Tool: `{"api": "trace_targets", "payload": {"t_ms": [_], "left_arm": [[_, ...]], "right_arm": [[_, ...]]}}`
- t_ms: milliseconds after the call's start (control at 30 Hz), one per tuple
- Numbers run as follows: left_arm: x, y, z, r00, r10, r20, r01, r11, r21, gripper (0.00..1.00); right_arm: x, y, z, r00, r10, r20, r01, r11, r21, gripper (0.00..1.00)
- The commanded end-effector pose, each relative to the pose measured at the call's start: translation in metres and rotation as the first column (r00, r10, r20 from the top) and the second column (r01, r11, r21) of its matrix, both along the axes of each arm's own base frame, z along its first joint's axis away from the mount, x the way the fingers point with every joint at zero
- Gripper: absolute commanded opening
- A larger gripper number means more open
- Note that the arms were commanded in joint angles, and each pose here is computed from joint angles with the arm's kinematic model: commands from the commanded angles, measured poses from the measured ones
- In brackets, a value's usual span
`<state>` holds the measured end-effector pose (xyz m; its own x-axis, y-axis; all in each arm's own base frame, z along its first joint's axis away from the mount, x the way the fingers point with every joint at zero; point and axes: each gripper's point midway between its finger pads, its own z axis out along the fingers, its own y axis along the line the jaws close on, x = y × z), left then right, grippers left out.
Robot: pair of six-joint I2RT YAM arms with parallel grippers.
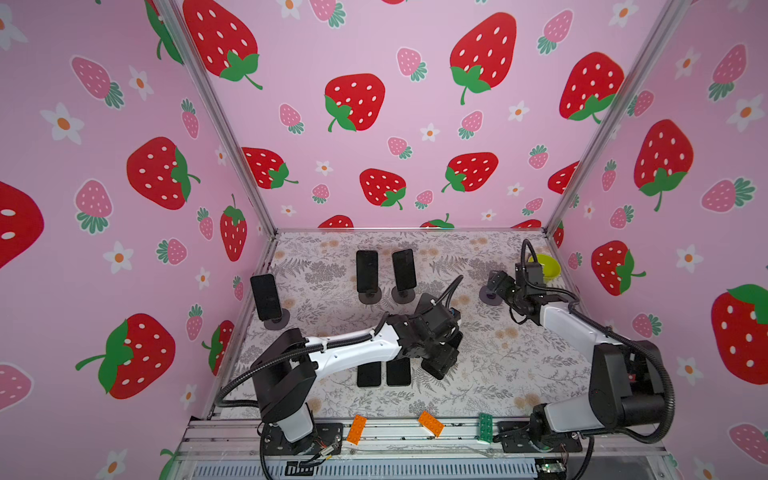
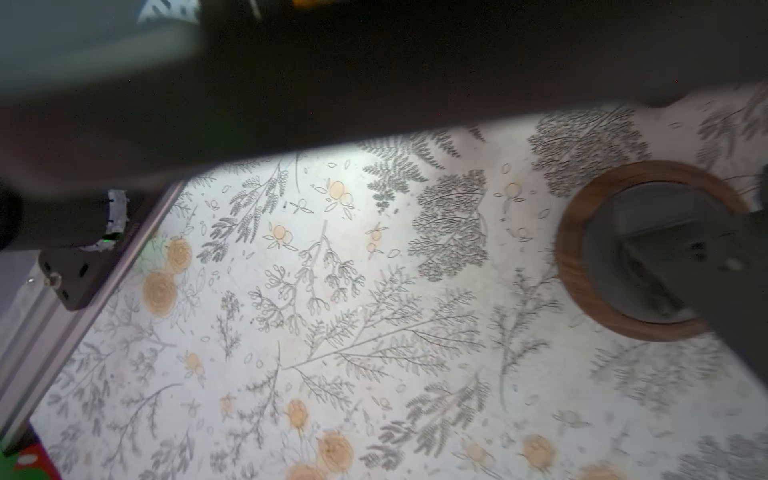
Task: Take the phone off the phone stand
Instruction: 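Carry the held phone toward the robot with the left gripper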
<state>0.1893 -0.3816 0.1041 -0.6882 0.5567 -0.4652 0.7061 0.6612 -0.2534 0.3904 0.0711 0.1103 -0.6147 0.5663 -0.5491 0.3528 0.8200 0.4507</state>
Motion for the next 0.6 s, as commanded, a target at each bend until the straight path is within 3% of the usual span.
{"api": "trace_targets", "payload": {"t_ms": [0, 233, 567], "left_arm": [[0.005, -0.023, 0.015, 1.000, 0.005, -0.014, -0.005, 0.999, -0.053, 0.69], [0.003, -0.034, -0.017, 0.999, -0.017, -0.041, 0.019, 0.999, 0.046, 0.69], [0.001, -0.019, -0.047, 0.998, -0.016, -0.058, 0.027, 0.980, 0.196, 0.69]], "right_arm": [[-0.005, -0.012, -0.001, 0.998, -0.057, -0.022, 0.056, 0.998, -0.030, 1.00], [-0.008, -0.023, -0.003, 0.995, -0.095, -0.038, 0.094, 0.995, -0.035, 1.00], [-0.009, -0.025, -0.007, 0.993, -0.105, -0.047, 0.103, 0.994, -0.031, 1.00]]}}
